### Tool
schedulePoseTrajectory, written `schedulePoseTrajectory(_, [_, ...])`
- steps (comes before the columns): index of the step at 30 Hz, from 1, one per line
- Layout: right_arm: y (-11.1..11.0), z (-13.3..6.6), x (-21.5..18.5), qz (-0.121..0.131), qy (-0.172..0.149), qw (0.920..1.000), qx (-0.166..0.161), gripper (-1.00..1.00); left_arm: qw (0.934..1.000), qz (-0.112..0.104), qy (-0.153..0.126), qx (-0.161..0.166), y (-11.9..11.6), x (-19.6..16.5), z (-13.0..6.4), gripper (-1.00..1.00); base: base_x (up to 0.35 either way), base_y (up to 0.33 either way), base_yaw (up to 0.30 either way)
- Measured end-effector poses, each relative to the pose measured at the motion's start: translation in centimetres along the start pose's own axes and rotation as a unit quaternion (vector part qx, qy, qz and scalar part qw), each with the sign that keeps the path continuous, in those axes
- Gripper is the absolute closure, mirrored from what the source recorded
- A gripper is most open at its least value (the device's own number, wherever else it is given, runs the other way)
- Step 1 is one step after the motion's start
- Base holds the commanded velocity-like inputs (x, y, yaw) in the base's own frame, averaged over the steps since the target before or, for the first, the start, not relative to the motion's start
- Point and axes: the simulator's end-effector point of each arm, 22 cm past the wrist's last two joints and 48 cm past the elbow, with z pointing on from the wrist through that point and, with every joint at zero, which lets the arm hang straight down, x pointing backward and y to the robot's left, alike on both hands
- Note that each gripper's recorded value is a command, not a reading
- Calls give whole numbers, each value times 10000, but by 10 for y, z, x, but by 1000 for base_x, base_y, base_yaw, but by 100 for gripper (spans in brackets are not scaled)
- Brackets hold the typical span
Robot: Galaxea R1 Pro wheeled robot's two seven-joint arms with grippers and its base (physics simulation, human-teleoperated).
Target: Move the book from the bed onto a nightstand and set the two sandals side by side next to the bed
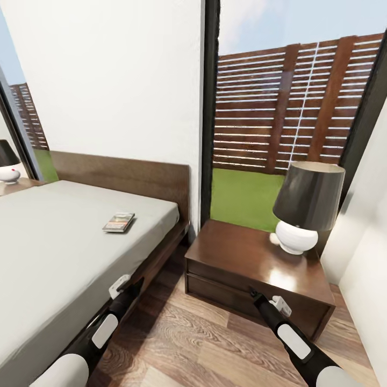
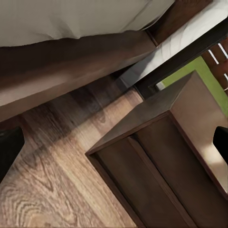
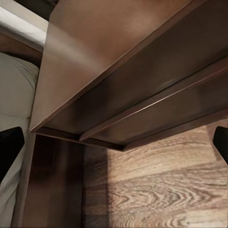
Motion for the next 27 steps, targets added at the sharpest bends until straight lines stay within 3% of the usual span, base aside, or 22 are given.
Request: schedulePoseTrajectory(27, [0,0,1,-12,14,10000,-3,-100,10000,15,9,25,-2,1,0,-100,144,0,0])
